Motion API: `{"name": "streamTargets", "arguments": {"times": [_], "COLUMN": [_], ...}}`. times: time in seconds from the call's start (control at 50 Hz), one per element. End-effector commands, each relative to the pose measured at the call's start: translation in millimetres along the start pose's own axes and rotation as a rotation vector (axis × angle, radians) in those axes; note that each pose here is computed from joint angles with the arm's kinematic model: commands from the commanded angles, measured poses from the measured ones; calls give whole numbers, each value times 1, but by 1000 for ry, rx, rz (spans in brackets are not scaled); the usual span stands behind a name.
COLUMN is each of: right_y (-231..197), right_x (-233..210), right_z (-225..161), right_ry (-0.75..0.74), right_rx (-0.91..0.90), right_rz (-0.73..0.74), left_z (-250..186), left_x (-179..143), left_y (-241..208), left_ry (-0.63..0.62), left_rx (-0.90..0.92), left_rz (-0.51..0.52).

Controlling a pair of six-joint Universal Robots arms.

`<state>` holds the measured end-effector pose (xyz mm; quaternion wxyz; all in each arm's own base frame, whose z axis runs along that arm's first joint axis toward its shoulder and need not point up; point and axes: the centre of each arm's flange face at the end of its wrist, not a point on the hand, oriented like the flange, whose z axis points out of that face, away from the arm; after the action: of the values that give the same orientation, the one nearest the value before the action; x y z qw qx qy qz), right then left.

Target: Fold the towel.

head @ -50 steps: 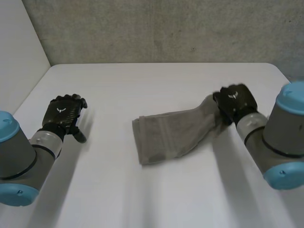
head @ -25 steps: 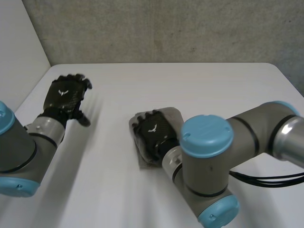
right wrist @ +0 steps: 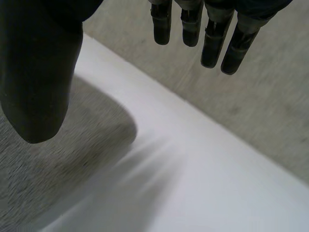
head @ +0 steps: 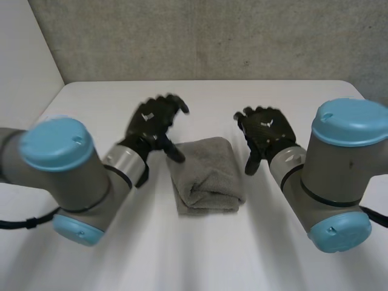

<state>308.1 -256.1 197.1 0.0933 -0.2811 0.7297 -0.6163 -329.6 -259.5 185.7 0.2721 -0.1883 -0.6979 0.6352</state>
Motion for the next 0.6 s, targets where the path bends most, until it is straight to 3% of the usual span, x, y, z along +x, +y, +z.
{"name": "streamTargets", "arguments": {"times": [0.02,0.2,0.34,0.48,0.6], "right_y": [35,69,61,1,-37], "right_x": [-13,-25,-24,-9,0], "right_z": [13,26,28,8,-8], "right_ry": [-96,-154,-146,-125,-106], "right_rx": [-88,-164,-147,-22,43], "right_rz": [150,187,184,176,166], "left_z": [-2,-4,-3,-3,-8], "left_x": [1,-14,-20,-15,-4], "left_y": [45,65,63,31,-21], "left_ry": [-45,-100,-115,-110,-91], "left_rx": [-117,-181,-178,-103,6], "left_rz": [9,82,85,88,95]}}
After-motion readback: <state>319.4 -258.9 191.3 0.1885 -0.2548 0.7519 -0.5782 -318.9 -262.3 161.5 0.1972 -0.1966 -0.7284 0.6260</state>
